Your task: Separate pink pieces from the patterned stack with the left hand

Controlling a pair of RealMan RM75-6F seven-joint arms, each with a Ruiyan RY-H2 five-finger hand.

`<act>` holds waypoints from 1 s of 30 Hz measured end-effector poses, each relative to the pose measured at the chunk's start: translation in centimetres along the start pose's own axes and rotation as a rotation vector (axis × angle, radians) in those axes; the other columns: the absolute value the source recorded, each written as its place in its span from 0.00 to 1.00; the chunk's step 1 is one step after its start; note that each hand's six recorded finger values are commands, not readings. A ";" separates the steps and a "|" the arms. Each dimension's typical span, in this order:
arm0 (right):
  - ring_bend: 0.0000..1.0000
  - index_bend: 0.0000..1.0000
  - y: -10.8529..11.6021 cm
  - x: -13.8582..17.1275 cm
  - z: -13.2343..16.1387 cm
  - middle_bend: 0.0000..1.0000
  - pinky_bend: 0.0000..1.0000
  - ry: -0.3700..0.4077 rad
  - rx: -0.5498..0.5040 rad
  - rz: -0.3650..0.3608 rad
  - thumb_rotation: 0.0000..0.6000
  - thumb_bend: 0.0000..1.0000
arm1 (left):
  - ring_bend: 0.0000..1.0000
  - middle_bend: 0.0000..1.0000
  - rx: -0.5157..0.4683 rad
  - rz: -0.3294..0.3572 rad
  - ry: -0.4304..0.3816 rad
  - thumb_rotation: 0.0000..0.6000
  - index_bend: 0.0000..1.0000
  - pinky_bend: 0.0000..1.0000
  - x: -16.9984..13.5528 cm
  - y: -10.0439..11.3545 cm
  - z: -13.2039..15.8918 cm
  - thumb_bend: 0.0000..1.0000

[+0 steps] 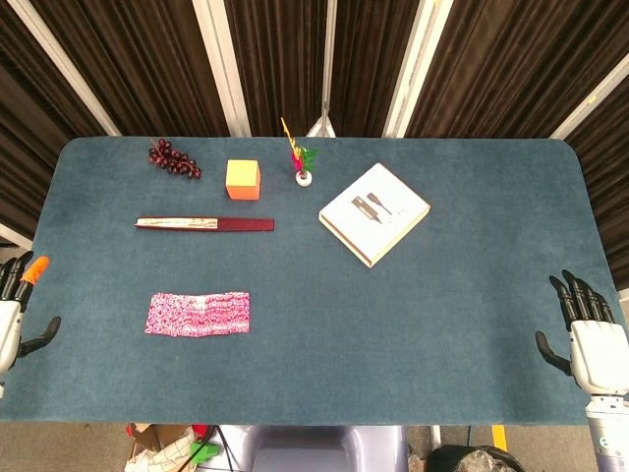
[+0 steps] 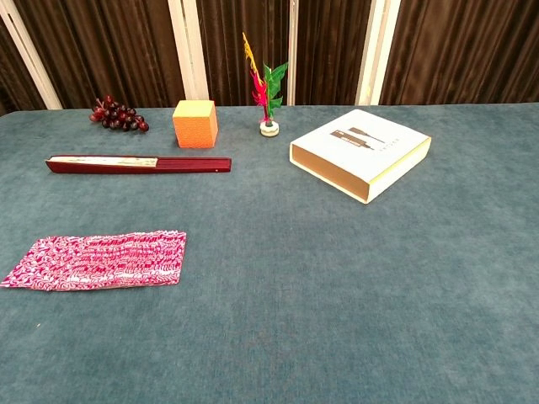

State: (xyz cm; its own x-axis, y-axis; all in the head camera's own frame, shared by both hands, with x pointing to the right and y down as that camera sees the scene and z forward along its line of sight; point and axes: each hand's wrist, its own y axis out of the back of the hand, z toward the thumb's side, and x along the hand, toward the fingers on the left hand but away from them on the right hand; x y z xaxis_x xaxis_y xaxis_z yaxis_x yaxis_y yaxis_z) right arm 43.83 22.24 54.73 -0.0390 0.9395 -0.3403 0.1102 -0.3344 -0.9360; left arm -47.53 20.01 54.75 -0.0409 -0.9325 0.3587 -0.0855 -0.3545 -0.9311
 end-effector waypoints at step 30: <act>0.08 0.08 -0.3 0.6 -0.9 0.05 0.17 -0.008 -0.018 0.005 1.00 0.39 | 0.71 0.86 0.105 -0.277 -0.040 1.00 0.22 0.76 2.0 -4.3 2.0 0.80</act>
State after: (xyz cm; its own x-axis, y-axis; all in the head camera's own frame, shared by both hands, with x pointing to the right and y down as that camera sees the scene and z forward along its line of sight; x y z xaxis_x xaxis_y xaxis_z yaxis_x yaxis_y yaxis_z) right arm 44.69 22.93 54.90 -0.0466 0.9371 -0.3458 0.1287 -0.3377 -0.9324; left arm -45.30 19.50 59.35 0.0095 -0.8005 0.5993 0.0154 -0.5991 -0.8005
